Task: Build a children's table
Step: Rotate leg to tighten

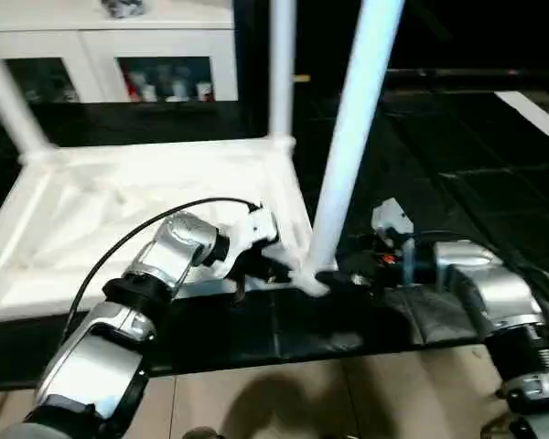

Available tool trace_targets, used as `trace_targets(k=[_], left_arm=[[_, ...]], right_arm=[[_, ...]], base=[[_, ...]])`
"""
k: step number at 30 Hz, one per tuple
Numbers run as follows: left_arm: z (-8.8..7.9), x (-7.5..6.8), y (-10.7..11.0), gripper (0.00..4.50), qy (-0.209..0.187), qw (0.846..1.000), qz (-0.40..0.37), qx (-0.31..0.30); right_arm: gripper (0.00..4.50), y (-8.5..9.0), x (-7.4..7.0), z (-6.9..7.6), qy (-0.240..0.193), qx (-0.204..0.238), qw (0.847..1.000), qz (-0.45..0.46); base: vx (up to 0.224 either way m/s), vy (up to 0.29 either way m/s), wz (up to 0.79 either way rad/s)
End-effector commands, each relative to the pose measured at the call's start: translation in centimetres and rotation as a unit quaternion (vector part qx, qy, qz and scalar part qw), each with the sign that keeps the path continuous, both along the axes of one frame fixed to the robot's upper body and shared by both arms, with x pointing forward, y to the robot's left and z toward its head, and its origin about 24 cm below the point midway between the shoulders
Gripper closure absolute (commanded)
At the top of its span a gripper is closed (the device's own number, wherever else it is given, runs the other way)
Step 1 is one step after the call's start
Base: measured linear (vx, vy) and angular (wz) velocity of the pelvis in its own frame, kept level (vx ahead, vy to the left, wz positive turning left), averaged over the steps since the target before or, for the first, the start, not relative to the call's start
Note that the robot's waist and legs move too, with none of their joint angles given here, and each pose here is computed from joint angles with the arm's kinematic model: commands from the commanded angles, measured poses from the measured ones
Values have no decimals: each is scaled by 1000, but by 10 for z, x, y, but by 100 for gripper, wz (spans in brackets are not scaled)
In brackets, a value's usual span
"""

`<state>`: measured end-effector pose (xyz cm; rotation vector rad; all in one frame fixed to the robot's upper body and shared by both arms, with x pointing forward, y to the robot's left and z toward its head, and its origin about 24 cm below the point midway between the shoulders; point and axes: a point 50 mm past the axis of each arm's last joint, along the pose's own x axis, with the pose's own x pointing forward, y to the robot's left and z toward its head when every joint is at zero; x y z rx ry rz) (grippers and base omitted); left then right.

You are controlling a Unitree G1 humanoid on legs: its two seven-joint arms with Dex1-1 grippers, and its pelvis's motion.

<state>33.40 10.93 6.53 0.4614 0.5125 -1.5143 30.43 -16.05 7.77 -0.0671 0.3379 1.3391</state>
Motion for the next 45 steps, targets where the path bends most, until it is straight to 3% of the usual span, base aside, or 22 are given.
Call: trace_targets(k=[1,4,8,23,31,39,45], left_arm=[[2,-7,-9,450,0,997,-69,18],[0,-11,-7,450,4,994,-102,28],[-1,-14,-6,450,-1,991,-125,44],[-2,-20,-8,450,-2,988,-147,41],[-3,-22,-9,450,-4,988,-150,42],[-8,-15,-13,450,3,998,-62,18],[-3,0,-32,450,-1,997,64,-35]], right_arm=[[42,1,-2,4,6,3,999,34],[80,1,-1,4,18,0,998,58],[93,2,0,3,31,-18,996,82],[224,8,5,1,23,-21,995,91],[253,13,4,1,15,-11,995,94],[255,15,-8,-4,29,14,996,81],[257,29,1,-24,10,-1,996,-93]], base=[[0,0,0],[0,0,0],[0,0,0],[0,0,0],[0,0,0],[0,0,0],[0,0,0]])
